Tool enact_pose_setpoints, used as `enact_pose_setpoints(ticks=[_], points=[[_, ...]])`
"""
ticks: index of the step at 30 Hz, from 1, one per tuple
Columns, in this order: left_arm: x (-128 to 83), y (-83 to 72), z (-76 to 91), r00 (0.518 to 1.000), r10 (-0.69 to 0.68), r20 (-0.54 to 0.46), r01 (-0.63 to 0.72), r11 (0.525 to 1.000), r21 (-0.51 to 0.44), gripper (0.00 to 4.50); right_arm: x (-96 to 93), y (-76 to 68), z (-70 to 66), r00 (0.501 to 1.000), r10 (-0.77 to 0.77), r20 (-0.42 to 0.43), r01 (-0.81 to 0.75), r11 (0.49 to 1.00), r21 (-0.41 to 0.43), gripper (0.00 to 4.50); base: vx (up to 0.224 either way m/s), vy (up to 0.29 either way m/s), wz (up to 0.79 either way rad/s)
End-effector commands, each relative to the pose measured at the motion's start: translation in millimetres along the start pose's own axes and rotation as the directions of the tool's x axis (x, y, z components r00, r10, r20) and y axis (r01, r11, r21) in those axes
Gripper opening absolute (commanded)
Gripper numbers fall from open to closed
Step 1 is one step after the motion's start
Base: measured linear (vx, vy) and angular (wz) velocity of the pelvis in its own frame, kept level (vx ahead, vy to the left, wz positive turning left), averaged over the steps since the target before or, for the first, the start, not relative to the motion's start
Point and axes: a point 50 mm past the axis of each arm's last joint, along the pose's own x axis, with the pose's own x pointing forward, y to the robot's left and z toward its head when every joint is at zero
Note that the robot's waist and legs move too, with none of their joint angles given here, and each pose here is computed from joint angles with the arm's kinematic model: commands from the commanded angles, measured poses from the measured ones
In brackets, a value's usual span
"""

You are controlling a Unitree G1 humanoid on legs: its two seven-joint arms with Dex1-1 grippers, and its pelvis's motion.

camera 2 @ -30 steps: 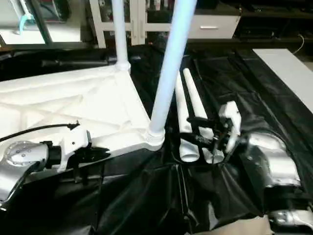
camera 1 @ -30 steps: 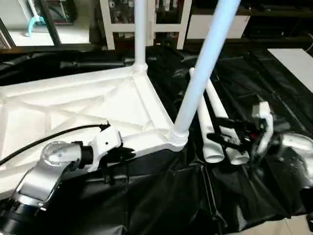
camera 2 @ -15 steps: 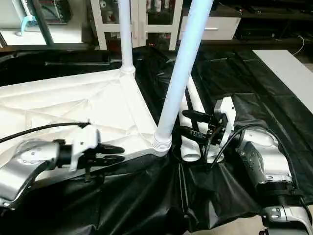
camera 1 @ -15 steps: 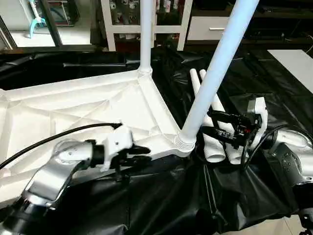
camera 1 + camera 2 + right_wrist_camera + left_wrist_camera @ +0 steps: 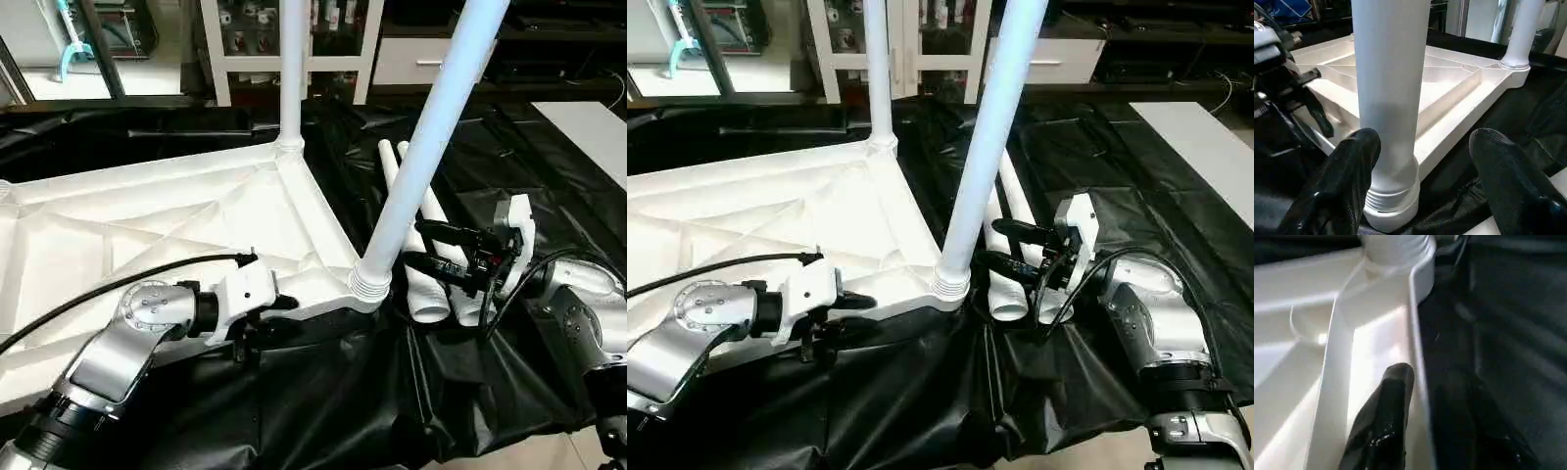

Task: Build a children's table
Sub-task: Insert table leg to table base

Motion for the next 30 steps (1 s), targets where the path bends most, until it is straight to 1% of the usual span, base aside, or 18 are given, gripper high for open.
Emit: enact_pose_setpoints(ticks=[1,5,7,10,12,13,16,17,18,21,28,29,30], points=[[1.1,-1.4,-2.5,1.0,0.004,-0.02,-0.004,1.0,0.012,1.36,0.4,-0.1,4.3,1.0,0.005,0.005,-0.005,1.0,-0.031,3.28,0.0,0.0,0.0],[1.0,-1.6,-0.4,1.0,0.0,0.003,0.0,1.0,-0.017,1.36,0.3,-0.4,3.9,1.0,0.006,0.003,-0.005,0.999,-0.032,3.28,0.0,0.0,0.0],[1.0,-1.4,-0.2,1.0,0.003,0.001,-0.003,1.0,-0.01,1.36,0.5,-0.5,4.2,1.0,0.007,0.003,-0.006,0.999,-0.032,3.28,0.0,0.0,0.0],[2.9,-1.5,-4.0,1.0,0.013,-0.023,-0.013,1.0,0.008,1.36,2.0,-0.4,5.0,1.0,0.012,0.002,-0.012,0.999,-0.033,3.28,0.0,0.0,0.0],[3.7,-2.5,-6.1,0.999,0.008,-0.034,-0.007,1.0,0.003,1.36,3.2,-0.2,5.2,1.0,0.014,0.003,-0.014,0.999,-0.034,3.28,0.0,0.0,0.0],[4.3,-3.3,-9.7,0.997,0.006,-0.07,-0.005,1.0,0.007,1.36,5.9,-0.1,5.9,1.0,0.017,0.008,-0.017,0.999,-0.034,3.28,0.0,0.0,0.0],[4.5,-3.0,-15.7,0.993,0.015,-0.119,-0.013,1.0,0.016,1.36,10.9,0.2,7.5,1.0,0.018,0.022,-0.017,0.999,-0.037,3.28,0.0,0.0,0.0],[4.7,-2.8,-16.0,0.993,0.018,-0.12,-0.016,1.0,0.016,1.18,12.0,0.3,7.9,1.0,0.019,0.024,-0.018,0.999,-0.039,3.28,0.0,0.0,0.0],[4.9,-2.7,-15.9,0.993,0.02,-0.116,-0.019,1.0,0.012,1.18,12.5,0.5,8.0,0.999,0.02,0.026,-0.019,0.999,-0.038,3.28,0.0,0.0,0.0],[5.7,-2.3,-14.8,0.994,0.022,-0.105,-0.023,1.0,-0.006,0.97,16.3,2.0,8.7,0.999,0.035,0.035,-0.033,0.999,-0.035,3.28,0.0,0.0,0.0],[6.0,-1.6,-17.3,0.992,0.03,-0.126,-0.032,0.999,-0.014,0.27,23.7,7.7,5.2,0.995,0.095,0.028,-0.095,0.995,-0.008,3.28,0.0,0.0,0.0],[6.0,-1.7,-17.6,0.991,0.03,-0.128,-0.032,0.999,-0.015,0.27,24.7,8.1,4.9,0.995,0.097,0.027,-0.097,0.995,-0.007,3.28,0.0,0.0,0.0],[6.2,-1.9,-17.9,0.991,0.03,-0.131,-0.033,0.999,-0.018,0.16,26.8,8.5,4.4,0.995,0.097,0.025,-0.096,0.995,-0.007,3.28,0.0,0.0,0.0]])
